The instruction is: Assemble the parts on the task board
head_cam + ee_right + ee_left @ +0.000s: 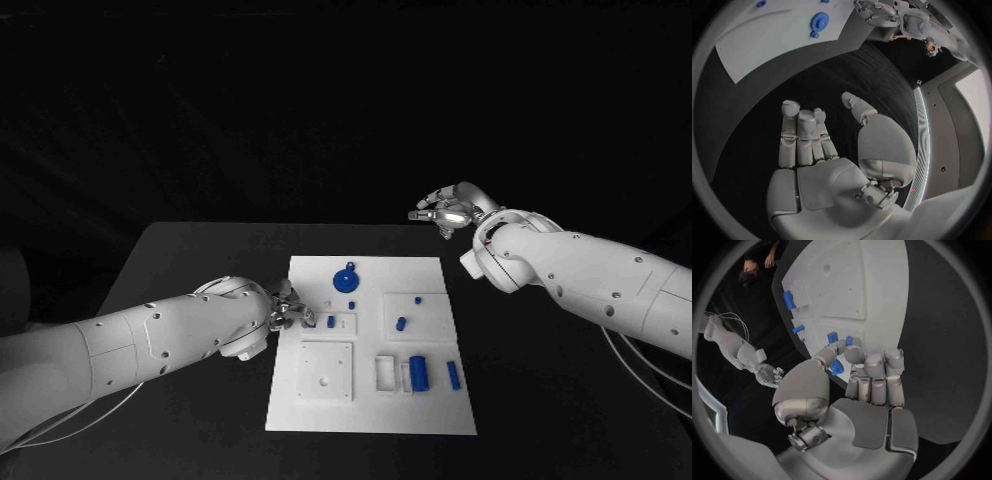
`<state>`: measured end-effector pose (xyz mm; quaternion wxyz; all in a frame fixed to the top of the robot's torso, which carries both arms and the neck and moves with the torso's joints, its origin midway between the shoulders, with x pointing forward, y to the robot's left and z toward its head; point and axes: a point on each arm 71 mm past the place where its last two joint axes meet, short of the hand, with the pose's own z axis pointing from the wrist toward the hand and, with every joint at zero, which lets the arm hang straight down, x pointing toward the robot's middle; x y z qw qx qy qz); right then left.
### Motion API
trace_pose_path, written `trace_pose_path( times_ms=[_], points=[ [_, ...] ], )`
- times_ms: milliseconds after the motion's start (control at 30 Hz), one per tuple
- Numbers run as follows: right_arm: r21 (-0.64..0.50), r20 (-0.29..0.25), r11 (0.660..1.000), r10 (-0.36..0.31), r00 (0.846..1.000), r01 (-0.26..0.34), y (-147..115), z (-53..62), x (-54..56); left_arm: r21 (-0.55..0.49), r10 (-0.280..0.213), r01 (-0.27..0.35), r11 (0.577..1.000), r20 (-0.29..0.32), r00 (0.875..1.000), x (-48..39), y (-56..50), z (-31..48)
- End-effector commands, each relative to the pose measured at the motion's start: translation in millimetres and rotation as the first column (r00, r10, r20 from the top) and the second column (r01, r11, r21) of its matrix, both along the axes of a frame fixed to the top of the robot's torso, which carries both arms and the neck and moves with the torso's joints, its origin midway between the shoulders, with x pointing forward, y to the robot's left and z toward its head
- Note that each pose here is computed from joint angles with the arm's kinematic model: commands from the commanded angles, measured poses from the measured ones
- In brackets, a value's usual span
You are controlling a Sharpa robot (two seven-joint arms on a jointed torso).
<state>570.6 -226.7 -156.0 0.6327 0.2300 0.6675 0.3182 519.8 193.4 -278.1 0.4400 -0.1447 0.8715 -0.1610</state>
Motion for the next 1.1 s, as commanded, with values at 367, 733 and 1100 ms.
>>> trace_pose_path(
  times_ms=[367,733,1100],
  points=[
    [-0.004,-0.002,1.000,0.015,1.000,-0.015,1.8,-0.7,-0.2,0.017,-0.016,0.017,1.000,-0.024,1.000,0.8,1.2,-3.4],
    [-0.003,-0.004,1.000,0.019,1.000,-0.019,3.7,-2.0,-0.1,0.042,-0.042,0.045,0.998,-0.076,0.996,3.6,-3.8,-6.4],
    [-0.004,-0.007,1.000,0.018,1.000,-0.018,3.6,-3.5,-0.1,0.055,-0.050,0.055,0.997,-0.095,0.994,7.5,-4.9,-6.0]
  ],
)
